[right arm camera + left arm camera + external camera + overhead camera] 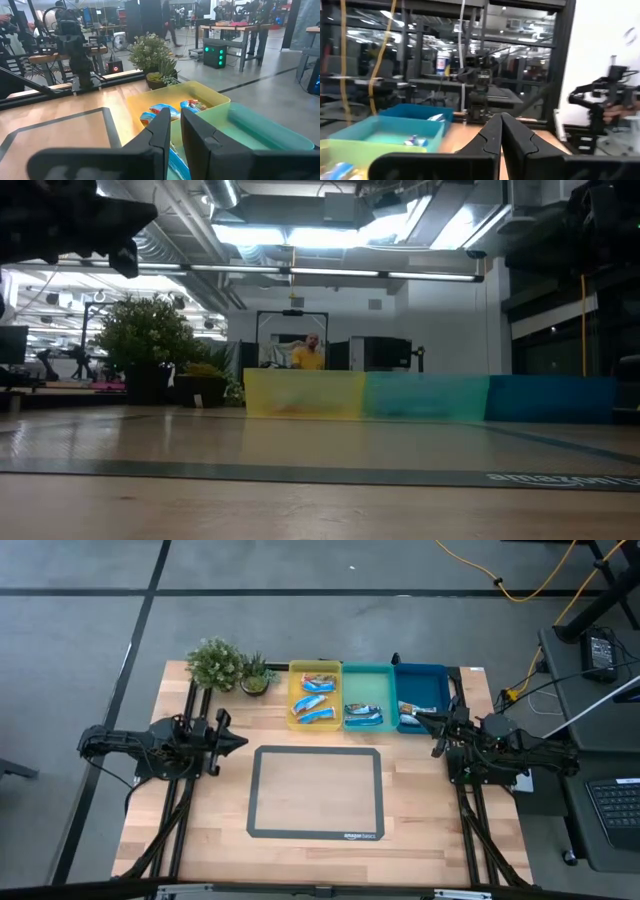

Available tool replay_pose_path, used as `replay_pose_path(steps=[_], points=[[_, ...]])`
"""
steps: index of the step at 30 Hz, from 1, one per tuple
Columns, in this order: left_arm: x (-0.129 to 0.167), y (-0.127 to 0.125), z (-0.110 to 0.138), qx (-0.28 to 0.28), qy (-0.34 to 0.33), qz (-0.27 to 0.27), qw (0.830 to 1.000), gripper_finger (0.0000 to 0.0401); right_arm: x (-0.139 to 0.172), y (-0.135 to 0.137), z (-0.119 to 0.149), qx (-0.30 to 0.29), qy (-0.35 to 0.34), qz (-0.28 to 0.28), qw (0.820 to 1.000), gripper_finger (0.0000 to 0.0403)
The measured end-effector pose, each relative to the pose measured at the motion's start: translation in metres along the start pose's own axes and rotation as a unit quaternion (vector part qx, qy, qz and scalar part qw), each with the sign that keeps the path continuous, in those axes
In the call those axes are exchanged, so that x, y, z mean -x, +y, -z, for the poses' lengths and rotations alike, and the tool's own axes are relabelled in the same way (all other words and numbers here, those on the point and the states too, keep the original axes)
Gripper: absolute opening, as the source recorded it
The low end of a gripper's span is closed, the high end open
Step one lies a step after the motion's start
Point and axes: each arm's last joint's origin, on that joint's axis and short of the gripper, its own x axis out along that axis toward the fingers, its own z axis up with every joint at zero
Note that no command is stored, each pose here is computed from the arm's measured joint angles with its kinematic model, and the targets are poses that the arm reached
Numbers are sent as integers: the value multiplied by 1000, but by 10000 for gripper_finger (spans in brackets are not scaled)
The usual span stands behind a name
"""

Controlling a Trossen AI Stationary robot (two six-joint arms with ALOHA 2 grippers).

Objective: Pick and place Granola Bars by type
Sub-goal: Return to Home Position

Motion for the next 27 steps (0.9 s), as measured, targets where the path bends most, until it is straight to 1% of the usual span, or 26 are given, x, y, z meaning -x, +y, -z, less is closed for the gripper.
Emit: replay_pose_path(steps=[3, 6, 8, 12, 16, 18, 23, 27], points=[[0, 2, 3, -20, 16, -20, 999, 1, 0, 0, 0, 0, 0, 0, 1000, 48], [0, 4, 7, -20, 32, -60, 997, 3, 0, 0, 1, -3, 4, 0, 1000, 48], [1, 5, 10, -16, 45, -73, 996, 3, 0, 0, 1, -11, 4, 0, 1000, 48], [2, 6, 17, -2, 80, -86, 993, 1, 0, 0, 1, -11, 4, -3, 1000, 48], [1, 7, 18, 2, 85, -94, 992, 3, 0, 0, 1, -10, 4, -5, 1000, 48], [1, 7, 17, 2, 82, -100, 992, 3, 0, 1, 1, -10, 5, -14, 1000, 48], [1, 7, 17, 2, 83, -94, 992, 1, 0, 2, 0, 1, 4, -30, 1000, 48], [1, 7, 17, 2, 83, -93, 992, 5, -2, 3, 0, 9, -25, -37, 999, 48]])
